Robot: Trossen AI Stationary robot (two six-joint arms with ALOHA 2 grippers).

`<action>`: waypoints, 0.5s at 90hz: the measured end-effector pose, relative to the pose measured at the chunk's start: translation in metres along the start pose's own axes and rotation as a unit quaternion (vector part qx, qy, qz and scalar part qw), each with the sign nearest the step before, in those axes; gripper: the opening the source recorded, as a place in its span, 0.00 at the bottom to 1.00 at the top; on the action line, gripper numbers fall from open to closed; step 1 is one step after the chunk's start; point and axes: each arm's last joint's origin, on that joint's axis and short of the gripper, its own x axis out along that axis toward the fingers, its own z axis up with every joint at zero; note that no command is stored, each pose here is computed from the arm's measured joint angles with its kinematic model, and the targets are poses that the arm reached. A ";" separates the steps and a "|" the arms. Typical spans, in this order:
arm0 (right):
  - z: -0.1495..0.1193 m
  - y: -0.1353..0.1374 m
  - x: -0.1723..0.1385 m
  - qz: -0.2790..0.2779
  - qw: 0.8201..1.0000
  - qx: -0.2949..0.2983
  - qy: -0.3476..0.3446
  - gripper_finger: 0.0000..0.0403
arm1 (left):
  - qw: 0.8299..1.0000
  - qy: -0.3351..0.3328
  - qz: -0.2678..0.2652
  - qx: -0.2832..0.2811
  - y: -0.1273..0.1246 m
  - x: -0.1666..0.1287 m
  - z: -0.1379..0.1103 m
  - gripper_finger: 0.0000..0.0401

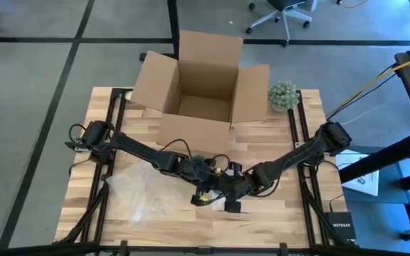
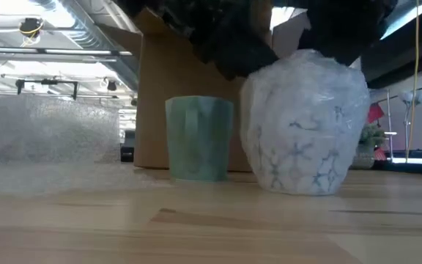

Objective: Wrap mug
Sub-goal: Wrap the bottom white blue floral mug glass

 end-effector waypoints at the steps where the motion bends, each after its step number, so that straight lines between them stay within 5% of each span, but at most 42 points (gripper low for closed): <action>1: 0.000 0.000 0.002 0.000 1.000 0.001 0.002 0.00 | 1.000 -0.001 0.003 0.000 0.000 -0.001 0.001 0.00; 20: 0.001 -0.008 0.021 0.013 0.999 0.012 0.040 0.00 | 1.000 0.002 0.023 0.016 0.003 -0.006 0.002 0.00; 45: 0.002 -0.009 0.004 0.025 0.999 0.014 0.025 0.00 | 1.000 0.011 0.025 0.014 0.007 0.004 -0.003 0.00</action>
